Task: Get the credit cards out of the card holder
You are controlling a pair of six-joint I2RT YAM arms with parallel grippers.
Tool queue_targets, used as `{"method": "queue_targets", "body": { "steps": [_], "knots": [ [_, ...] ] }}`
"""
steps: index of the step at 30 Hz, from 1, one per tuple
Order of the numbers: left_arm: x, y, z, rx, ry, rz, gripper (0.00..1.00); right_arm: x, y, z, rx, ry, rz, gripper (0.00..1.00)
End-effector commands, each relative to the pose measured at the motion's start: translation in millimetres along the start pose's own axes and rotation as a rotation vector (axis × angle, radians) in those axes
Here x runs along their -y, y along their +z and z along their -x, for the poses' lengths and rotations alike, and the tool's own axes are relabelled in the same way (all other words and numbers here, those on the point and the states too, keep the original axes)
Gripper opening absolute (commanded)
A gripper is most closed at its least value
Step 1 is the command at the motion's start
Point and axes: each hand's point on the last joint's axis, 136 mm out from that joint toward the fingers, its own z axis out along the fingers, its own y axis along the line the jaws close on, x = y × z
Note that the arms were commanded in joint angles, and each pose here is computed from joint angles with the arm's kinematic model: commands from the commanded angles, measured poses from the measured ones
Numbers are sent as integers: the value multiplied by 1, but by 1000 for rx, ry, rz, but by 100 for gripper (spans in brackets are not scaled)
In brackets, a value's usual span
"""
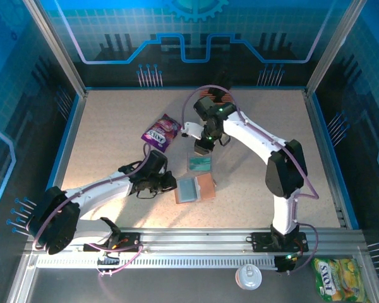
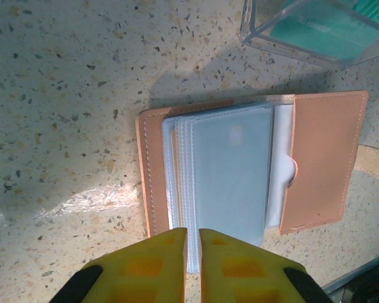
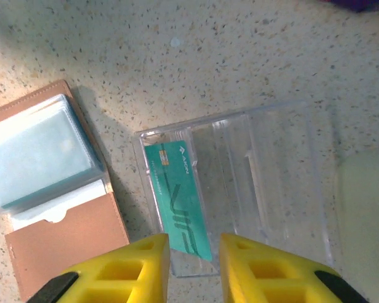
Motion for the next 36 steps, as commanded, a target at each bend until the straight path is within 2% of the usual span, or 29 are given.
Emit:
{"method": "queue_targets", "body": {
  "steps": [1, 6, 11, 23, 30, 36],
  "knots": [
    [8, -3, 2, -16, 6, -22, 14, -13, 5, 15, 88, 156, -1, 28],
    [10, 5, 2, -33, -23, -36, 14, -37, 19, 18, 174, 435, 58, 27],
    [10, 13, -2, -55, -50, -50, 13, -58, 36, 3, 207, 606, 103, 27],
    [7, 21, -1, -63, -52, -37, 10, -79, 71, -76, -29, 960, 50, 25],
    [3, 20, -4, -59, -61, -35, 10, -104, 85, -96, -107, 945, 8, 25],
    [-3, 20, -7, -60, -60, -17, 10, -102, 80, -95, -91, 934, -65, 26]
  ]
}}
